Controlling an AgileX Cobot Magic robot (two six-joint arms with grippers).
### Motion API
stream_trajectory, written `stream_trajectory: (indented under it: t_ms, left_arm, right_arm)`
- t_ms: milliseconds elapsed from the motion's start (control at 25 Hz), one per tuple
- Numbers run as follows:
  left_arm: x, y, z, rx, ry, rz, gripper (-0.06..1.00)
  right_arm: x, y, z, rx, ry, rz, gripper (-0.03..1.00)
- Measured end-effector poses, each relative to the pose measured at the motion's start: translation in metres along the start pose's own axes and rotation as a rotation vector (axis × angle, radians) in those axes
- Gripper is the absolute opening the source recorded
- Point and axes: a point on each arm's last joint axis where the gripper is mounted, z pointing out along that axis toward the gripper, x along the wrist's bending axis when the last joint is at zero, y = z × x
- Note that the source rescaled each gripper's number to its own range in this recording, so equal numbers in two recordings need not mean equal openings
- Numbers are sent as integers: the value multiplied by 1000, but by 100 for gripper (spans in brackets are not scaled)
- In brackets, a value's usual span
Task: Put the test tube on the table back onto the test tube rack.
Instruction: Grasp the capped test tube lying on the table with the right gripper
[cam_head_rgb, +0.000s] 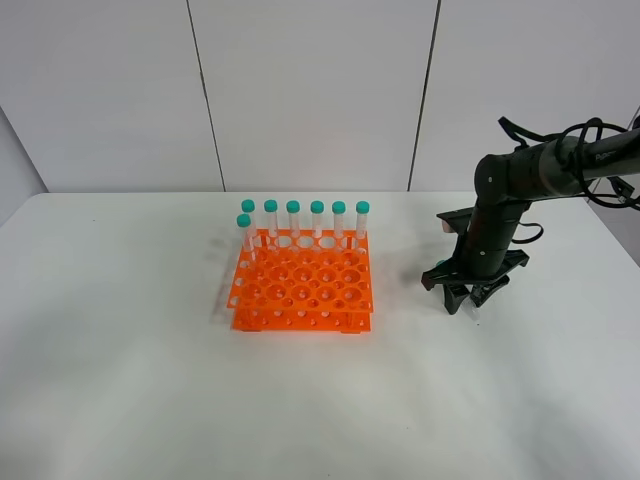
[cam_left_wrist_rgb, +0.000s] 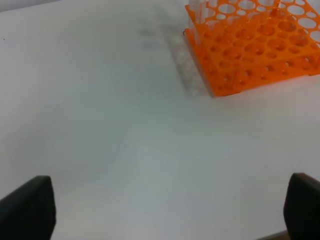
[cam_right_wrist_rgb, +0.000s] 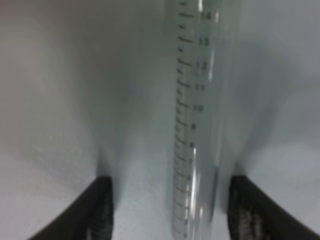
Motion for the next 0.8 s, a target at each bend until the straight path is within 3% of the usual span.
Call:
stream_trajectory:
  t_ms: [40,80,120,160,600,800]
  left_arm:
    - [0,0,0,0,0,0,100]
    - [0,0,0,0,0,0,100]
    - [0,0,0,0,0,0,100]
    - [0,0,0,0,0,0,100]
    - [0,0,0,0,0,0,100]
    - [0,0,0,0,0,0,100]
  right_arm:
    - [0,0,0,0,0,0,35]
    - [0,0,0,0,0,-1,12]
    - [0,0,0,0,-1,-3,0]
    - [0,0,0,-1,-2,-7,5]
    - [-3,-4,-7,36,-33,-99,5]
    - [0,-3,-43,-60,-9,-131,5]
